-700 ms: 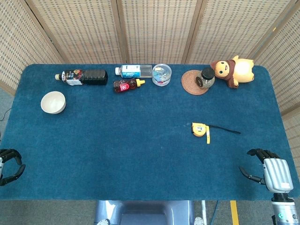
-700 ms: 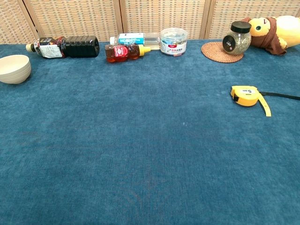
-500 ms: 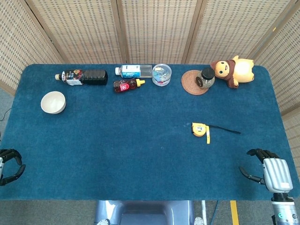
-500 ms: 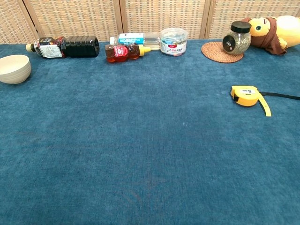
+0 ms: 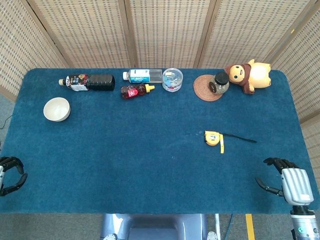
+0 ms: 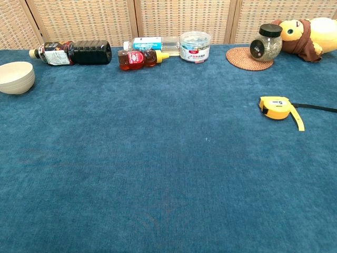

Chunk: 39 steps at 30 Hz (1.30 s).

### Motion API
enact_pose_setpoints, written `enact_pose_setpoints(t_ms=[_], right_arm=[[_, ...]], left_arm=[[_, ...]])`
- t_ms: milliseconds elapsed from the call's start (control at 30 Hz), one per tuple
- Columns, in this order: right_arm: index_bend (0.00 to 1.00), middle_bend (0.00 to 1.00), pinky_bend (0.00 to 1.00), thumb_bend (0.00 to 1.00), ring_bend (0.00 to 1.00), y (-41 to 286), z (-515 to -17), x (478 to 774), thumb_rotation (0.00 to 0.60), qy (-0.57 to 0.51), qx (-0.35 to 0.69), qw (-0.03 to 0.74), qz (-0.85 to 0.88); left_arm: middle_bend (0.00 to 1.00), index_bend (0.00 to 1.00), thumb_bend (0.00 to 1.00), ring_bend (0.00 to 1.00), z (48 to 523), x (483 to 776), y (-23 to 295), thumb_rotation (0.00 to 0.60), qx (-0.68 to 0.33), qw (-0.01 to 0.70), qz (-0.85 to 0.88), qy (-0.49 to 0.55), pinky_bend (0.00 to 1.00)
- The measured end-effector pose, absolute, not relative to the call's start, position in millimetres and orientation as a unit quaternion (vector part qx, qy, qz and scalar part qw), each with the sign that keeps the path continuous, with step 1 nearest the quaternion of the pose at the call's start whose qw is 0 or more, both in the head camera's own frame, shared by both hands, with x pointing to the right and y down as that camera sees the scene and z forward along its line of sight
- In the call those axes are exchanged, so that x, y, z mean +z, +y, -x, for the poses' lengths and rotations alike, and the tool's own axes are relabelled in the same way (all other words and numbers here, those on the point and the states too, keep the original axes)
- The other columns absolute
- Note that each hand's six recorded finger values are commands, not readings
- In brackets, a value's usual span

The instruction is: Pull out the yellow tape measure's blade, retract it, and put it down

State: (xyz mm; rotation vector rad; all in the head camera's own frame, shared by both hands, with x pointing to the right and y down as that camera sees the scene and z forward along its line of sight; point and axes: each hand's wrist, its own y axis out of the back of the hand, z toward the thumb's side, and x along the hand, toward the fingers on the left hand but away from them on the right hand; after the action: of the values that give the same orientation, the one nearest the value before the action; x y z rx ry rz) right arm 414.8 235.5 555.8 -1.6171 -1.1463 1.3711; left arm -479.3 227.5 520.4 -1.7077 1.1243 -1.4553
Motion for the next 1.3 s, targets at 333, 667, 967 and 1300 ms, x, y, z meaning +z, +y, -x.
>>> enact_pose_setpoints(t_ms=[333,667,967,1300], right_arm=[[0.23,0.33,0.42,0.26,0.34,208.2,-390.0,564.4,0.374,-0.423,0.499,0.354,0.668],[0.21,0.29,0.37,0.23,0.28,171.9,-354.3,586.9,0.372,-0.387,0.476,0.35,0.708],[0.22,0.28,0.34,0.23,0.27,137.0,-322.0,618.7,0.374,-0.35,0.482,0.346,0.725],[0.22,0.28,0.33,0.23,0.27,118.4,-305.5,654.5,0.374,-0.317,0.508,0.336,0.727]], left_arm=[[0.48,0.59,0.32,0.37,474.5,524.1,225.8,0.6,-0.555,0.3,0.655,0.416,0.35],[0.48,0.59,0.32,0.37,473.6,526.3,220.8,0.6,-0.562,0.3,0.656,0.404,0.35],[0.48,0.6,0.32,0.37,475.7,525.5,210.2,0.6,-0.565,0.309,0.652,0.399,0.35],[0.48,0.59,0.32,0.37,473.7,524.1,197.5,0.6,-0.563,0.321,0.651,0.395,0.35]])
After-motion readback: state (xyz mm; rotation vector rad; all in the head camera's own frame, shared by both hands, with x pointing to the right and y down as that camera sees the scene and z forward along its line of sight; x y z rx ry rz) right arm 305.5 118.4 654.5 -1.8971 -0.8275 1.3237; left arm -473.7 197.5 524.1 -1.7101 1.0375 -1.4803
